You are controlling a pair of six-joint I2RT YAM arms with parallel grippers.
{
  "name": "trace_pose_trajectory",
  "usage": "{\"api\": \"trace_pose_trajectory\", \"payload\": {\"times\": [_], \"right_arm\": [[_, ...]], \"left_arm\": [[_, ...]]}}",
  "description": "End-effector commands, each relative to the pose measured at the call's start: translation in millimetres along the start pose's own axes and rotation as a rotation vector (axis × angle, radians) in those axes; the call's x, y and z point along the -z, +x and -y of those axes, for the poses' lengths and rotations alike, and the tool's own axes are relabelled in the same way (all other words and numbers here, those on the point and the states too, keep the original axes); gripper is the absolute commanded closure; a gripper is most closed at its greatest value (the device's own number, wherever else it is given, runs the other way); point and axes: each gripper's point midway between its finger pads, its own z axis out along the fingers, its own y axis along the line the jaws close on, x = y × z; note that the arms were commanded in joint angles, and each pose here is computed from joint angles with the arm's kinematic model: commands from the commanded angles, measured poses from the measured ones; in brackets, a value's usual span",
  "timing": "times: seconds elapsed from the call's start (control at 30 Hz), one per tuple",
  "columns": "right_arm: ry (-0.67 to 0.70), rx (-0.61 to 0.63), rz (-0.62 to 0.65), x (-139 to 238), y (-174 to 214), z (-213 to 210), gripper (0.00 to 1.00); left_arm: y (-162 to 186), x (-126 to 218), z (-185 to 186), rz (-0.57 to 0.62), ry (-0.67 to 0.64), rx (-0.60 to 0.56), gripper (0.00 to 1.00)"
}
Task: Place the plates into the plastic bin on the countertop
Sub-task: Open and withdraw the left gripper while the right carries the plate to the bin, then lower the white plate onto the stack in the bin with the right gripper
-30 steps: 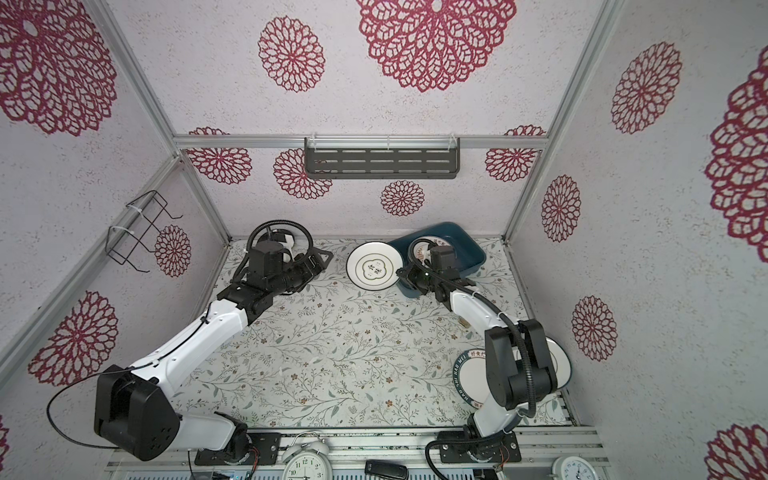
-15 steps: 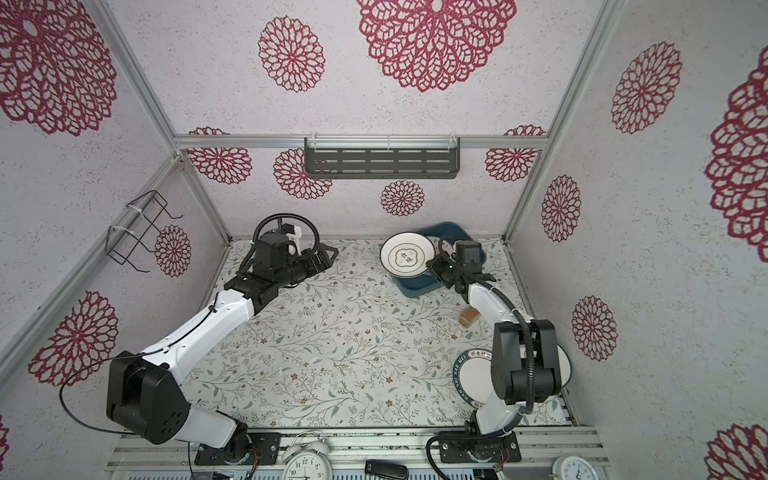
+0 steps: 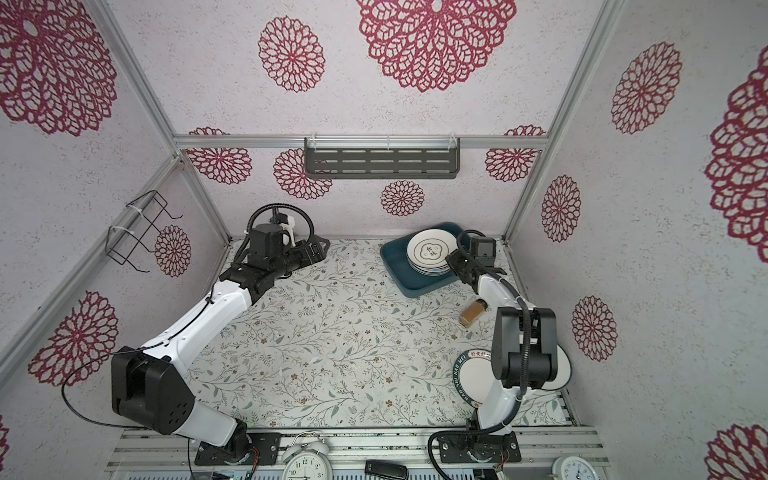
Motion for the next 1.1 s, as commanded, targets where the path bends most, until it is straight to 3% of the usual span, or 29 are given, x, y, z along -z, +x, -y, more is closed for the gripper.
{"api": "trace_pose_trajectory", "payload": {"times": [0.0, 0.43, 1.07], "right_arm": [[-0.081, 0.002, 0.110, 5.9, -36.5, -31.1, 1.00], [-0.067, -0.065, 0.107, -55.0, -51.9, -19.7, 1.00], [0.017, -0.056, 0.017, -74.9, -29.7, -1.8, 1.00]], "left_arm": [[-15.4, -0.9, -16.6, 0.040, -0.029, 0.003, 0.03], [-32.6, -7.3, -52.8, 0.068, -0.092, 0.074, 0.03], [-42.2, -34.2, -64.3, 0.071, -0.057, 0.143, 0.03]]}}
